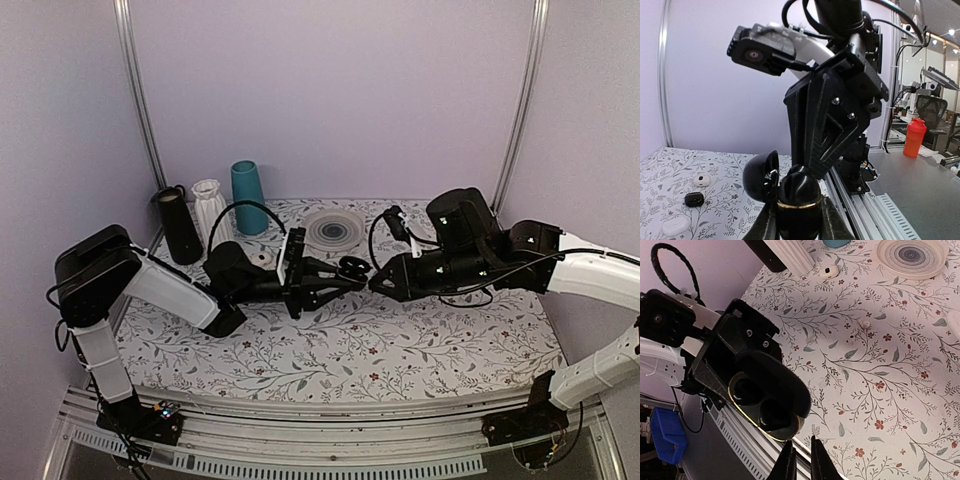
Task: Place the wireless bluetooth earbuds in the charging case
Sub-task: Adjust the right earbud in the right side groove of the charging case, then close the charging case with the earbuds.
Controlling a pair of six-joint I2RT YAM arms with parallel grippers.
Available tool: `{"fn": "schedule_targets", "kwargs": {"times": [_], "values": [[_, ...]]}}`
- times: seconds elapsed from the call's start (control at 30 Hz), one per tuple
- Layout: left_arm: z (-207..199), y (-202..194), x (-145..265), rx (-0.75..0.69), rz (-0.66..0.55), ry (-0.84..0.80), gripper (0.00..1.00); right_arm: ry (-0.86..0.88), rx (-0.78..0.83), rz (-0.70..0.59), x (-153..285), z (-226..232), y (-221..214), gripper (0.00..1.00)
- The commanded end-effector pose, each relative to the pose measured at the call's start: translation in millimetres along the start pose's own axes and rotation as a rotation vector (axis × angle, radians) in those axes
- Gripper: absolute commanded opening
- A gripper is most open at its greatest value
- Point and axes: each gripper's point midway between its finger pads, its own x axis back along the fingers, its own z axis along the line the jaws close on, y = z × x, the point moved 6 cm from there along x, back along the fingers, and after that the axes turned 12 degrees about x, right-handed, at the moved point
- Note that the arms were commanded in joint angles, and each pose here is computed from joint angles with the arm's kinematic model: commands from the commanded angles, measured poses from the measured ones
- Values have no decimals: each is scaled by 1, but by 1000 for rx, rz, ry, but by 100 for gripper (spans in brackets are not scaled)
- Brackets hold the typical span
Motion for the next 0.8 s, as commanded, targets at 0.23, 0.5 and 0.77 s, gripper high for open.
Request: {"fn": "schedule_targets", "kwargs": {"times": [0.23, 0.5, 0.77], "values": [[-10, 10, 1, -93, -33, -109, 0, -65, -31, -197, 38, -12, 12, 34], [-23, 16, 2, -158, -25, -156, 0, 42, -75, -371, 30, -44, 25, 39], [-38, 9, 1, -173, -50, -236, 0, 395, 106, -356, 7, -12, 11, 40]]}}
